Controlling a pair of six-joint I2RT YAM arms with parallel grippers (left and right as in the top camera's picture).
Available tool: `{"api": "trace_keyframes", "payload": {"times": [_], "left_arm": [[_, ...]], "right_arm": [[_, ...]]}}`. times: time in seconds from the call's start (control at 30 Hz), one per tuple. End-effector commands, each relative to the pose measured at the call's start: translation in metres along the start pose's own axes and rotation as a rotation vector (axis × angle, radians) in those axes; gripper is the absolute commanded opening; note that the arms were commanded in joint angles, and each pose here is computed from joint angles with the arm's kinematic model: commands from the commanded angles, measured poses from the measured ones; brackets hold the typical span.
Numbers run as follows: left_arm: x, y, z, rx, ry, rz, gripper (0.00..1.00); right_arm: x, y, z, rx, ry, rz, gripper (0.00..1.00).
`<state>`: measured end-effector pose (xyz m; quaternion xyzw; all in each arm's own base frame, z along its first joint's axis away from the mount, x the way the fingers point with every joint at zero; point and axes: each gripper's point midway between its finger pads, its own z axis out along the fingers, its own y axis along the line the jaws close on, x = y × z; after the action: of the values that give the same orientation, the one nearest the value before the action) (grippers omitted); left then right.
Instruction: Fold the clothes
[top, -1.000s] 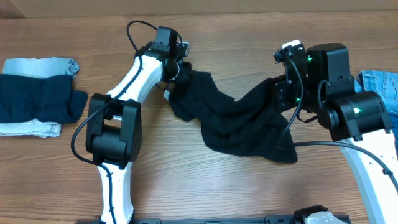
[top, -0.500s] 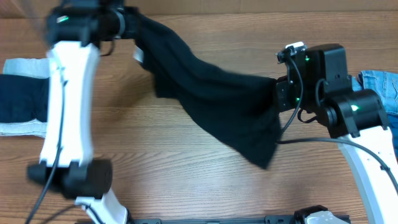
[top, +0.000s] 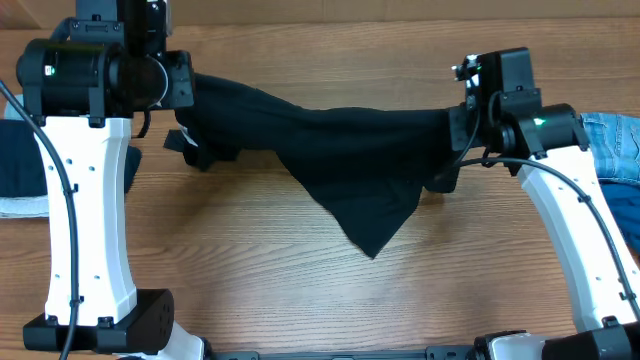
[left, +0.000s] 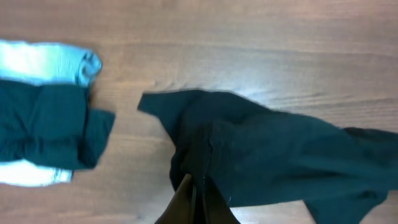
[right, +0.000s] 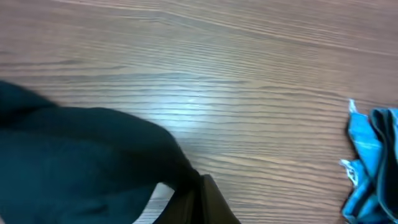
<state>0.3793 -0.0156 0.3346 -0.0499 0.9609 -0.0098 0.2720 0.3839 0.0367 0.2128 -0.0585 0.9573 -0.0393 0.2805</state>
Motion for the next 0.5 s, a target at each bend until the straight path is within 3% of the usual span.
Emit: {"api": "trace_keyframes", "payload": {"times": [0.0,0.07,0.17,0.27,0.4,0.47], "left_arm": [[0.018,0.006,-0.012,-0.023,0.043,-0.052,0.05],[0.031,0.005,-0.01,-0.019,0.101,-0.051,0.06],[0.046,0.007,-0.002,-0.032,0.168,-0.048,0.16],[0.046,0.01,0.002,-0.052,0.171,-0.046,0.41],[0.039,0.005,0.004,-0.025,0.147,-0.05,0.47],[0.035,-0.014,0.011,0.072,0.149,-0.039,0.49]], "right_arm": [[-0.005,-0.018,-0.008,0.051,-0.027,0.06,0.04],[-0.005,-0.018,-0.008,0.051,-0.027,0.059,0.04],[-0.006,-0.018,-0.008,0.051,-0.03,0.058,0.04],[-0.006,-0.018,-0.008,0.051,-0.03,0.058,0.04],[-0.006,-0.018,-0.008,0.05,-0.028,0.058,0.04],[-0.005,-0.016,-0.008,0.04,-0.026,0.057,0.04]]}}
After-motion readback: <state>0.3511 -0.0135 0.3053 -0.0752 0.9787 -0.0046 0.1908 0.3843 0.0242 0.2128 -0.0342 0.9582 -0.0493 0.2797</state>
